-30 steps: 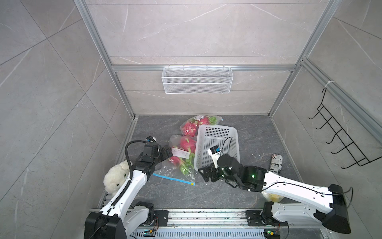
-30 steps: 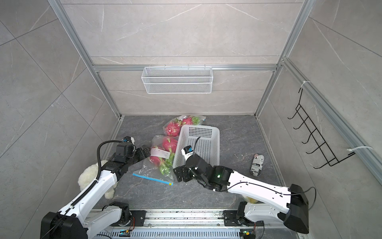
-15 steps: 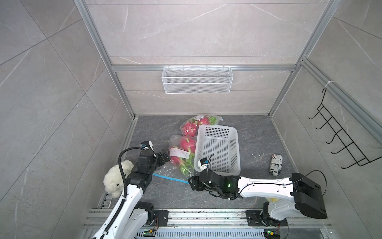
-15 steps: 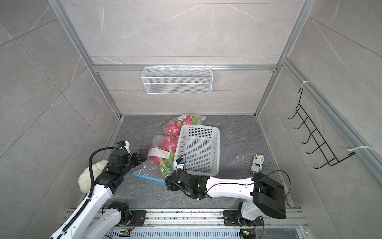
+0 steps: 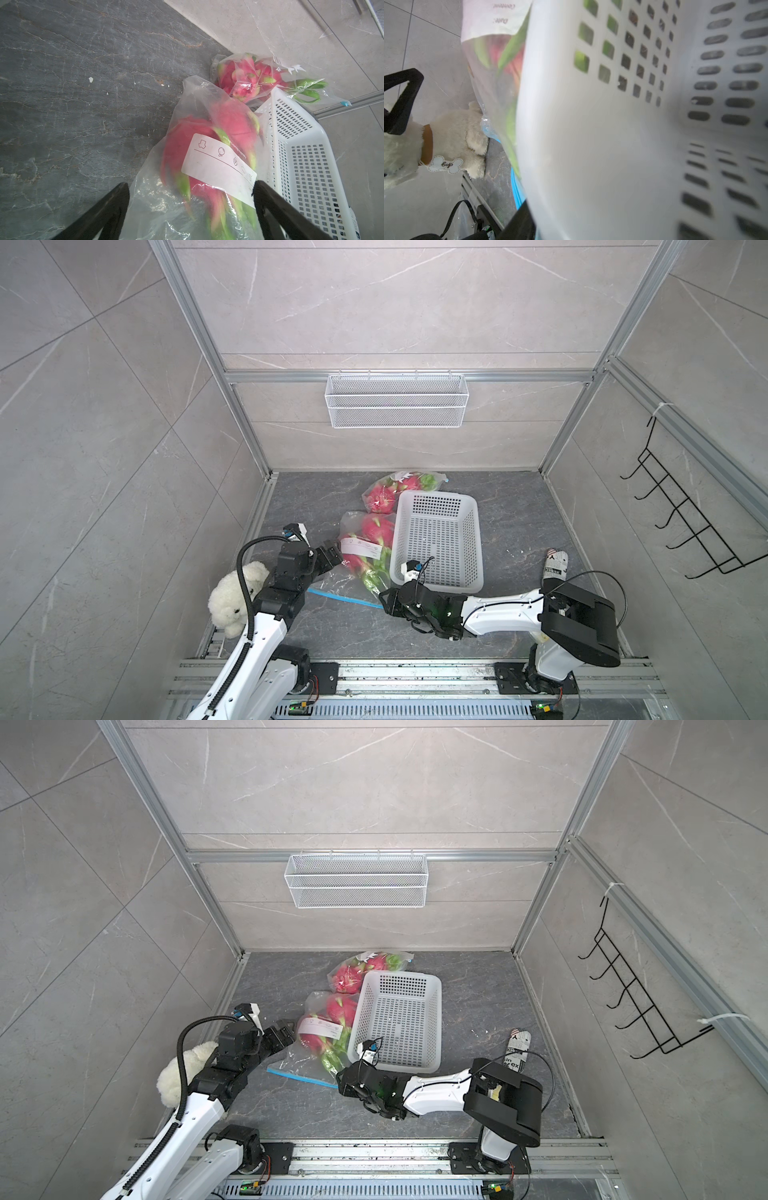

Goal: Open the zip-top bag and take out the dragon fruit
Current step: Pick up the zipper food storage bag at the center of the board.

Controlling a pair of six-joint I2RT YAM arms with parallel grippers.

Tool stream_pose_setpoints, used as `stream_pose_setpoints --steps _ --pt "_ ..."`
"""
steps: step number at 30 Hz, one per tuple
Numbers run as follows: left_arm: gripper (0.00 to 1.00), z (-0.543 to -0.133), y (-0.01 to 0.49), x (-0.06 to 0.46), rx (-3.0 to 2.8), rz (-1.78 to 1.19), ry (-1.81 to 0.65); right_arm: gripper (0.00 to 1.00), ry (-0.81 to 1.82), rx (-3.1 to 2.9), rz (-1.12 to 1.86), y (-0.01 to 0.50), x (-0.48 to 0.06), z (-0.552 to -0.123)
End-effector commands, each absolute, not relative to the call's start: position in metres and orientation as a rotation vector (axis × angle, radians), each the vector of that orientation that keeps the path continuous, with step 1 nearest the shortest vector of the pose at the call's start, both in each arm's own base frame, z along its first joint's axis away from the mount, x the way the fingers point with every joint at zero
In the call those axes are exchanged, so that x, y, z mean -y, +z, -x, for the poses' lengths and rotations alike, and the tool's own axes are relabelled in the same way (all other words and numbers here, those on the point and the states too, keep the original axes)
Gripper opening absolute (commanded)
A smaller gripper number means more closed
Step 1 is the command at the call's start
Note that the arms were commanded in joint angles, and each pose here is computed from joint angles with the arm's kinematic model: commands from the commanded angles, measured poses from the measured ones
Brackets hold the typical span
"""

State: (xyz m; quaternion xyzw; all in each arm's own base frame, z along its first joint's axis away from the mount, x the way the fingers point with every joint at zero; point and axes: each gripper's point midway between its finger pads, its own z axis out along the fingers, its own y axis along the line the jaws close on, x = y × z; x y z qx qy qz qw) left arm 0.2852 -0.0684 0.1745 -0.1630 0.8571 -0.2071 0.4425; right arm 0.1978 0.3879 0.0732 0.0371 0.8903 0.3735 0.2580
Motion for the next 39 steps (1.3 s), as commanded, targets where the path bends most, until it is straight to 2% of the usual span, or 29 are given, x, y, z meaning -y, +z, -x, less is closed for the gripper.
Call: stream_pose_setpoints --steps 1,4,6,8,12,15,21,30,36,39 --pt "0.96 -0.284 0.182 0.073 -2.109 0.382 -0.541 0.36 1.122 -2.309 -0.095 0.105 -0.408 -0.207" --pt "0.96 -0.281 0.188 0.078 -2.111 0.364 -0.577 0.22 1.118 -2.286 -0.082 0.118 -0.410 -0.213" --pt "0.96 -0.277 0.193 0.082 -2.111 0.347 -0.606 0.06 1.131 -2.276 -0.077 0.129 -0.413 -0.217" --pt "0.96 -0.273 0.203 0.086 -2.103 0.320 -0.636 0.00 1.161 -2.268 -0.053 0.141 -0.421 -0.220" --pt "0.96 -0.266 0.227 0.088 -2.087 0.258 -0.642 0.00 1.213 -2.251 0.038 0.172 -0.446 -0.226" --pt "1.00 -0.263 0.247 0.086 -2.056 0.250 -0.636 0.00 1.194 -2.243 0.106 0.190 -0.458 -0.238" --pt "1.00 -0.258 0.276 0.088 -1.995 0.484 -0.825 0.00 1.172 -2.198 0.098 0.218 -0.451 -0.278" --pt "1.00 -0.248 0.246 0.101 -1.930 1.024 -1.234 0.00 1.177 -2.159 0.111 0.226 -0.456 -0.294" --pt "0.97 -0.253 0.223 0.096 -1.894 1.196 -1.252 0.00 1.235 -2.127 0.115 0.231 -0.457 -0.290" --pt "0.90 -0.261 0.212 0.099 -1.876 1.258 -1.285 0.00 1.265 -2.116 0.119 0.234 -0.456 -0.286"
